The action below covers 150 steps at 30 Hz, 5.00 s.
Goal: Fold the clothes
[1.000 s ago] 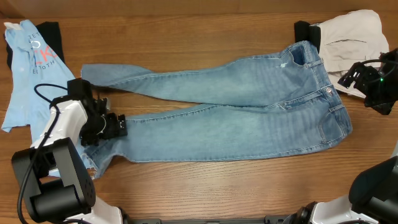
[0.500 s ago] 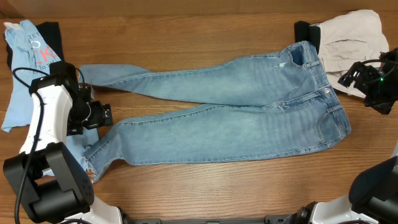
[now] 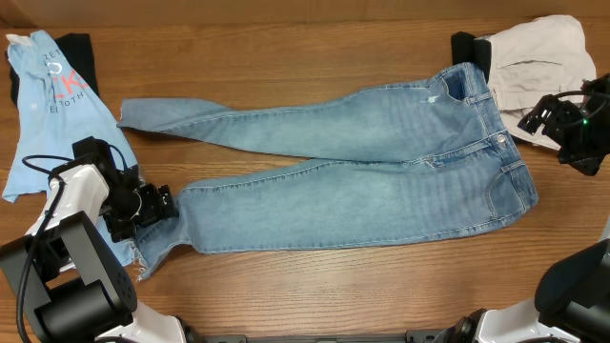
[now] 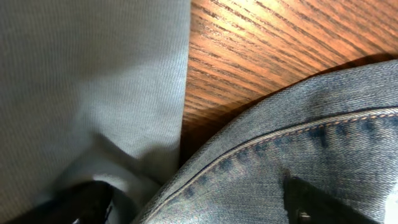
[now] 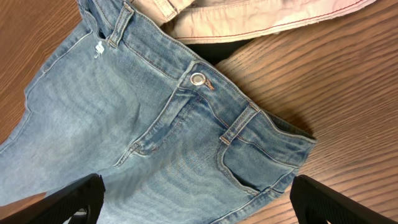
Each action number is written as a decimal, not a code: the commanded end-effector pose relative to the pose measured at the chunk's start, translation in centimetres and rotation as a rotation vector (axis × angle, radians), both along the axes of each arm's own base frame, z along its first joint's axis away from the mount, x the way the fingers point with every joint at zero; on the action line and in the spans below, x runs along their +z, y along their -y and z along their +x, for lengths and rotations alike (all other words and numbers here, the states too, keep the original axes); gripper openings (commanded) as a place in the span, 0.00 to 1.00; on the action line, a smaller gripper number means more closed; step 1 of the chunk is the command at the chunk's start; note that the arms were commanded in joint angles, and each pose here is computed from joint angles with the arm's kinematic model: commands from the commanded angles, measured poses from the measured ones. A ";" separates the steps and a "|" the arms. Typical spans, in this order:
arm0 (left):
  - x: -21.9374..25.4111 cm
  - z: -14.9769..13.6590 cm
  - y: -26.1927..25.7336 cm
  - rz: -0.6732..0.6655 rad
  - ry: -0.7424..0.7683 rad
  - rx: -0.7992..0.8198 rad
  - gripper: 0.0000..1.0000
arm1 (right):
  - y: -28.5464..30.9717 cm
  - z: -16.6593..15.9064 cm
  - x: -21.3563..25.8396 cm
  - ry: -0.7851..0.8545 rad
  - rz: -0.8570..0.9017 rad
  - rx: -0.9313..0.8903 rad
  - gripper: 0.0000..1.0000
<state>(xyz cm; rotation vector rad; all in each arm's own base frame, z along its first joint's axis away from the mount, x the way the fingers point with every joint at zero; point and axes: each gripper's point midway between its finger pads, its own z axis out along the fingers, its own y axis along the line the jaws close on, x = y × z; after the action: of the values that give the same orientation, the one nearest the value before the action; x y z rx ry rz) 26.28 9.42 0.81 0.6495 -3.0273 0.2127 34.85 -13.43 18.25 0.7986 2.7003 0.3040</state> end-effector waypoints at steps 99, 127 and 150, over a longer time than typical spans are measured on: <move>10.7 25.2 -3.1 0.753 0.434 -0.726 1.00 | -3.5 5.9 2.2 0.185 -0.095 0.147 0.97; 4.4 26.0 -9.4 0.546 0.543 -0.591 0.73 | -4.4 4.9 1.2 0.134 -0.042 0.153 0.97; 4.7 23.4 -7.8 0.335 0.360 -0.465 0.04 | -4.7 4.2 0.9 0.101 -0.025 0.154 0.97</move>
<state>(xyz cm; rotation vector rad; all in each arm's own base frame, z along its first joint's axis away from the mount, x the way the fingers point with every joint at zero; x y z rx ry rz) 48.04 16.79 1.70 -0.2475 -3.4442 -0.2084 38.62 -8.83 18.65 0.5677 2.6846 0.3279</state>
